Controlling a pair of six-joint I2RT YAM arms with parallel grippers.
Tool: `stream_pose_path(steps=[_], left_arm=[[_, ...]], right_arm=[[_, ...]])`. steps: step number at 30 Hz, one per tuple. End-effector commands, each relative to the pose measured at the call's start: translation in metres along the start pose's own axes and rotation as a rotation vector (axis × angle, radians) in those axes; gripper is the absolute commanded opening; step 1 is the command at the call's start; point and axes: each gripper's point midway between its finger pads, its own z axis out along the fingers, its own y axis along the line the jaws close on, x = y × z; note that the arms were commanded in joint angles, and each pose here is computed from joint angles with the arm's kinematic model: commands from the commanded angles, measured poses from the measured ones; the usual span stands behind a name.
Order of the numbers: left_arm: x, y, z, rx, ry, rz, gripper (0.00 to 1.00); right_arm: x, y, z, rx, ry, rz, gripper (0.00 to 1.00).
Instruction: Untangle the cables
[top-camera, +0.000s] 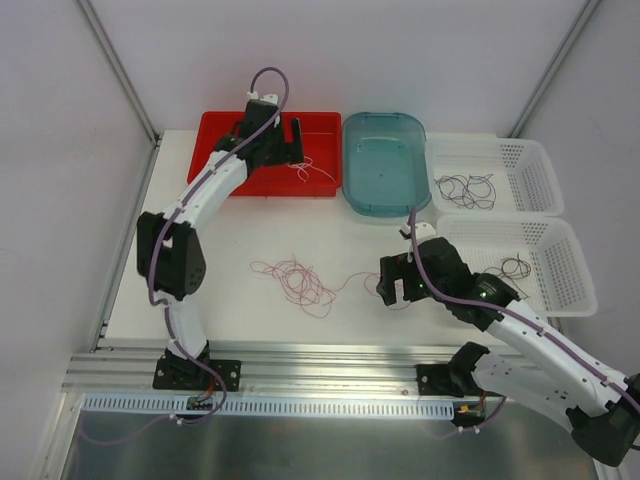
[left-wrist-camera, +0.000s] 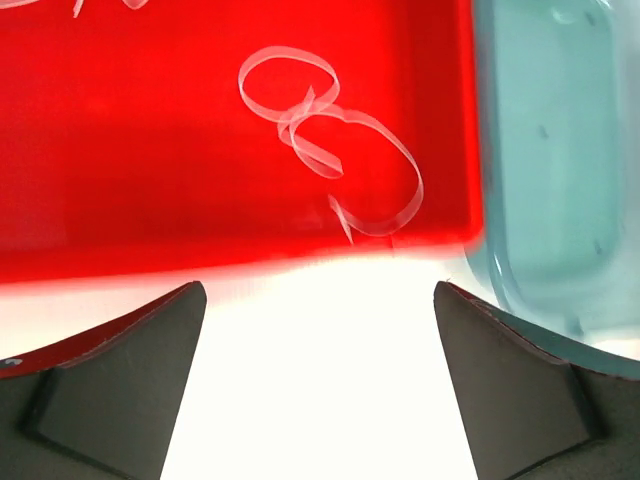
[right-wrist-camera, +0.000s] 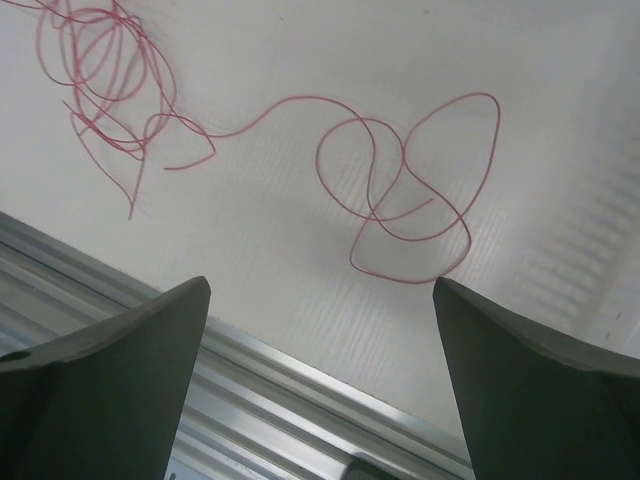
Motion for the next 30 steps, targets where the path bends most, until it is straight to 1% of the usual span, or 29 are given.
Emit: stream_pose_path(steps=[1,3,4,6,7,9,10,12,13,17,18,19,25,28,30], left_arm=[[-0.024,-0.025,-0.090,0.100,-0.141,0.027,0.99],[0.001,-0.032,-0.105,0.118,-0.114,0.035,0.99],[0.021,-0.028,-0.117,0.121,-0.092,0.032,0.99],[0.049,-0.035,-0.130,0.148,-0.058,0.037,0.99],[0.071,-0.033,-0.139,0.159,-0.032,0.028,0.99],[0.098,-0.038,-0.148,0.180,0.008,0.019,0.99],[0.118,-0.034,-0.154,0.186,0.038,-0.010,0.99],[0.141,-0.038,-0.159,0.199,0.074,-0.019,0.99],[0.156,-0.033,-0.159,0.187,0.098,-0.041,0.99],[0.186,-0.031,-0.155,0.161,0.156,-0.068,0.94],[0.192,-0.031,-0.153,0.151,0.172,-0.081,0.93],[0.198,-0.033,-0.150,0.143,0.188,-0.078,0.90],[0.223,-0.044,-0.130,0.103,0.269,-0.068,0.81],[0.236,-0.052,-0.122,0.093,0.311,-0.054,0.75],[0.244,-0.057,-0.119,0.094,0.333,-0.041,0.69]], right_arm=[[-0.001,-0.016,-0.001,0.109,0.025,0.011,0.99],[0.002,-0.023,0.000,0.153,0.044,0.015,1.00],[0.004,-0.024,0.001,0.164,0.055,0.025,0.99],[0.006,-0.025,0.005,0.175,0.068,0.036,1.00],[0.006,-0.024,0.007,0.175,0.069,0.047,0.99],[0.009,-0.027,0.013,0.193,0.073,0.062,0.99],[0.011,-0.029,0.016,0.205,0.081,0.070,1.00],[0.014,-0.033,0.023,0.238,0.092,0.090,1.00],[0.015,-0.034,0.026,0.249,0.097,0.097,1.00],[0.019,-0.039,0.040,0.284,0.101,0.149,1.00],[0.024,-0.041,0.045,0.299,0.120,0.153,0.99],[0.025,-0.042,0.048,0.303,0.124,0.159,1.00],[0.036,-0.050,0.065,0.323,0.152,0.203,1.00],[0.038,-0.049,0.071,0.320,0.160,0.205,1.00],[0.040,-0.050,0.076,0.327,0.173,0.202,0.99]])
